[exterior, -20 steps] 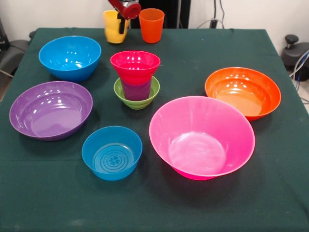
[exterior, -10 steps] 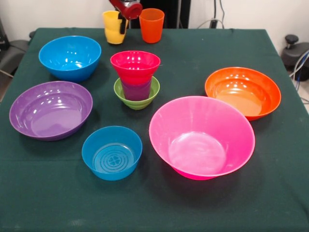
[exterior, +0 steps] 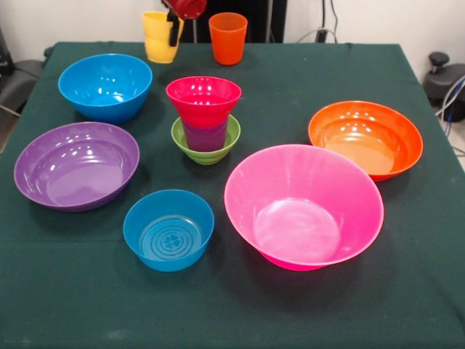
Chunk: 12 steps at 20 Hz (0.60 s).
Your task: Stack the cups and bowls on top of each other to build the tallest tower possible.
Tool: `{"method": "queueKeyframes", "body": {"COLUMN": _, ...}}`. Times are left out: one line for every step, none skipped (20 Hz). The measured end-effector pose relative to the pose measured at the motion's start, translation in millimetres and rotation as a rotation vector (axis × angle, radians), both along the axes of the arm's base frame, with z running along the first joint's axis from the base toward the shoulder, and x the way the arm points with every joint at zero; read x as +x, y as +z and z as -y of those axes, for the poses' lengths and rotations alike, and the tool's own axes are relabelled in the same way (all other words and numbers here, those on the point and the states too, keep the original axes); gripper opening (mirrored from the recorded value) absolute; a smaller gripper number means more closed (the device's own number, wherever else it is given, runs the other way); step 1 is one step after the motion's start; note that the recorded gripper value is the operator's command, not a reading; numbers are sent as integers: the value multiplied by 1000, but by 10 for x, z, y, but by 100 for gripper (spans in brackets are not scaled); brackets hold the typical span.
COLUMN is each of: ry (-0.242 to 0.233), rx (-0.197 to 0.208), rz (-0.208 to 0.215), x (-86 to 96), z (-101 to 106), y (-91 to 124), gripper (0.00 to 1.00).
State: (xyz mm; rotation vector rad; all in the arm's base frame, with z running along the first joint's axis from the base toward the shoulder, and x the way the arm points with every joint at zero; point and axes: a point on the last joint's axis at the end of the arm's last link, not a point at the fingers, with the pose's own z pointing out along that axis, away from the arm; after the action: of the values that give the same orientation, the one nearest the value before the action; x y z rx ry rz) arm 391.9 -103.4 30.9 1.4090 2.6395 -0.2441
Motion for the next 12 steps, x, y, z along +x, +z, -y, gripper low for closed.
{"method": "queueKeyframes", "body": {"ry": 0, "rx": -4, "rz": 6, "x": 33, "z": 8, "y": 51, "gripper": 0}}
{"method": "queueKeyframes", "body": {"ry": -2, "rx": -8, "rz": 12, "x": 72, "z": 21, "y": 120, "gripper": 0}}
{"method": "queueKeyframes", "body": {"ry": -3, "rx": -10, "rz": 13, "x": 86, "z": 28, "y": 148, "gripper": 0}}
{"method": "queueKeyframes", "body": {"ry": -5, "rx": -12, "rz": 15, "x": 102, "z": 35, "y": 183, "gripper": 0}}
{"method": "queueKeyframes", "body": {"ry": -7, "rx": -14, "rz": 17, "x": 125, "z": 44, "y": 233, "gripper": 0}}
{"method": "queueKeyframes", "body": {"ry": -10, "rx": -16, "rz": 17, "x": 146, "z": 52, "y": 283, "gripper": 0}}
{"method": "queueKeyframes", "body": {"ry": -11, "rx": -17, "rz": 16, "x": 153, "z": 53, "y": 302, "gripper": 0}}
{"method": "queueKeyframes", "body": {"ry": -13, "rx": -17, "rz": 15, "x": 165, "z": 53, "y": 329, "gripper": 0}}
{"method": "queueKeyframes", "body": {"ry": -16, "rx": -18, "rz": 12, "x": 187, "z": 44, "y": 375, "gripper": 0}}
{"method": "queueKeyframes", "body": {"ry": -17, "rx": -17, "rz": 11, "x": 194, "z": 36, "y": 386, "gripper": 0}}
{"method": "queueKeyframes", "body": {"ry": -18, "rx": -17, "rz": 10, "x": 201, "z": 29, "y": 398, "gripper": 0}}
{"method": "queueKeyframes", "body": {"ry": -20, "rx": -16, "rz": 8, "x": 220, "z": 6, "y": 424, "gripper": 0}}
